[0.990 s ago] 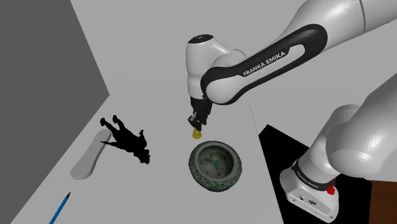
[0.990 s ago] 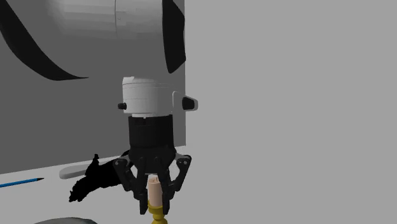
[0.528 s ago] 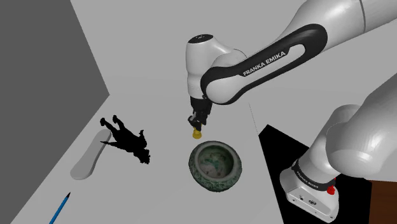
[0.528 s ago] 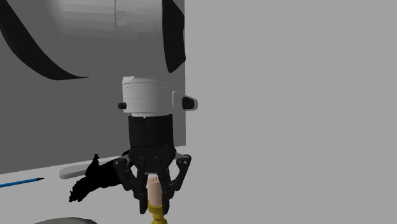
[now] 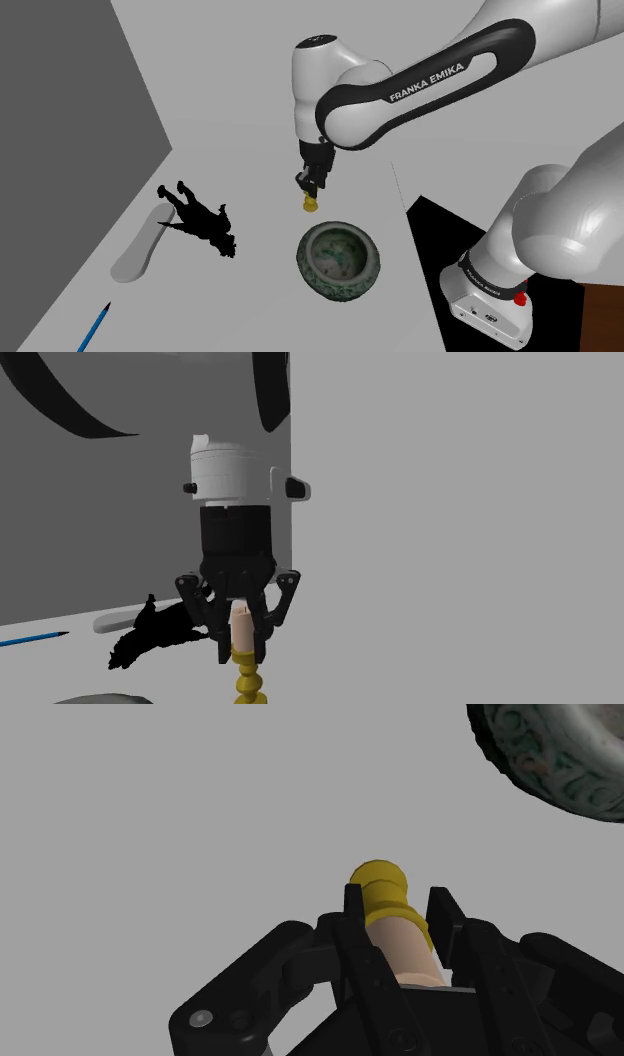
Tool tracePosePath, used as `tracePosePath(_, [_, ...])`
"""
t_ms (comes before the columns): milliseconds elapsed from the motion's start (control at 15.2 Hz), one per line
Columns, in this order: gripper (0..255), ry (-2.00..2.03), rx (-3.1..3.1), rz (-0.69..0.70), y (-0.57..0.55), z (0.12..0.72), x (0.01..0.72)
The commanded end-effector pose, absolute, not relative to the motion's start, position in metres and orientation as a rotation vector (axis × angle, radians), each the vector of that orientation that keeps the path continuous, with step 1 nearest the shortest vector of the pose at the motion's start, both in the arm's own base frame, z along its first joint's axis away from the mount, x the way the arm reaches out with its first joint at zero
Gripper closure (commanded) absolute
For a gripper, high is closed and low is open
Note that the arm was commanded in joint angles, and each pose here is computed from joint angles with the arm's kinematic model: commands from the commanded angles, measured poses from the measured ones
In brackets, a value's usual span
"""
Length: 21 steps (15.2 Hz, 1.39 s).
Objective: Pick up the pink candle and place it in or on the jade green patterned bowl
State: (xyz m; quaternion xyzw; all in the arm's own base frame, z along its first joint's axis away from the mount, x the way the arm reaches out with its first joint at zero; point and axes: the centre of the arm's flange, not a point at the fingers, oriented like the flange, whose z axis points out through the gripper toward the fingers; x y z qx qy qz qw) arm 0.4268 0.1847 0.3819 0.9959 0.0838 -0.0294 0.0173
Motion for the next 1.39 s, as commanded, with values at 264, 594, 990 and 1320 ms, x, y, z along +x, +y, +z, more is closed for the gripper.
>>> tracePosePath(264, [255,0.26,3.095,-0.092,0.184,0.414,0.426])
tracePosePath(594, [255,0.26,3.095,-0.092,0.184,0.441,0.426])
tracePosePath(990, [255,0.26,3.095,-0.092,0.184,0.472,0.426])
tracePosePath(1320, [255,0.26,3.095,-0.092,0.184,0.499,0.426])
